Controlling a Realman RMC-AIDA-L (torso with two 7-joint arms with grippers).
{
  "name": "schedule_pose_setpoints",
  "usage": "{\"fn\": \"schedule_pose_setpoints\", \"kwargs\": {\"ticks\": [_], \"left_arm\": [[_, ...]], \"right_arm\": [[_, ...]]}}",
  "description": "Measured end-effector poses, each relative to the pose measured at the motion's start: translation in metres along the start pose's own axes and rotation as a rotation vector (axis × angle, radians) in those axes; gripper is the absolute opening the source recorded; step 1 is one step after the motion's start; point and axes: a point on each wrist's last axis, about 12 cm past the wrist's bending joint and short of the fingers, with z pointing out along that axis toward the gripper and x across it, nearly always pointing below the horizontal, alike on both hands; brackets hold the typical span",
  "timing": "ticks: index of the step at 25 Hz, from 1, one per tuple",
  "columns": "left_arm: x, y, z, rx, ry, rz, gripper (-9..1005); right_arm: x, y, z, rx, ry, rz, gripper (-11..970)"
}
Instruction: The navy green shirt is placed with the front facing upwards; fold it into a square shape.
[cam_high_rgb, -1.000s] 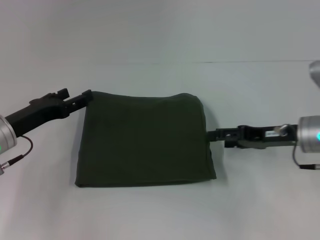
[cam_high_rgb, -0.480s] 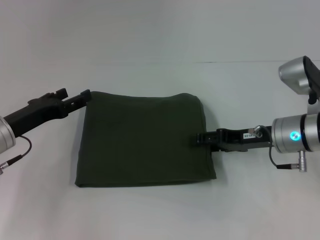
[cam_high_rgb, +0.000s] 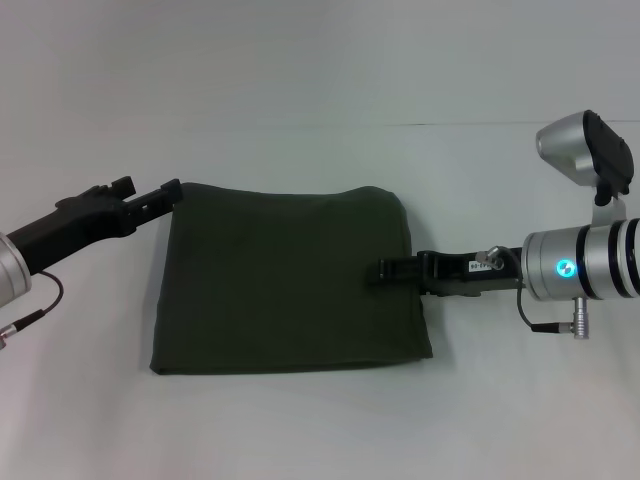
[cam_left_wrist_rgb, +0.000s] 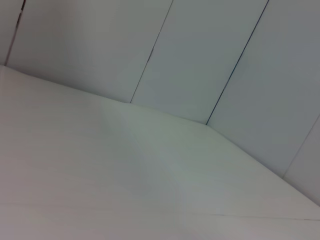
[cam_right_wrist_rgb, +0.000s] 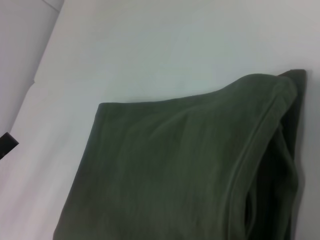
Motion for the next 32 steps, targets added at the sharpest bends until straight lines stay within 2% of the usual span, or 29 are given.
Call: {"fn": "schedule_pose_setpoints", "kwargs": {"ticks": [11, 30, 32], "left_arm": [[0.0000, 0.0004, -0.0001, -0.003, 0.000, 0.000, 902], [0.0001, 0.0005, 0.0000, -0.004, 0.000, -0.002, 903], [0.0003, 0.0005, 0.0000, -0.004, 0.000, -0.002, 903]], "right_arm": [[0.0018, 0.0000, 0.0031, 0.007, -0.002, 0.006, 885], [-0.0007, -0.0004, 0.0066, 0.030, -0.033, 0.000, 116], [-0.0020, -0.0008, 0.0057, 0.032, -0.041, -0.002, 116]]}}
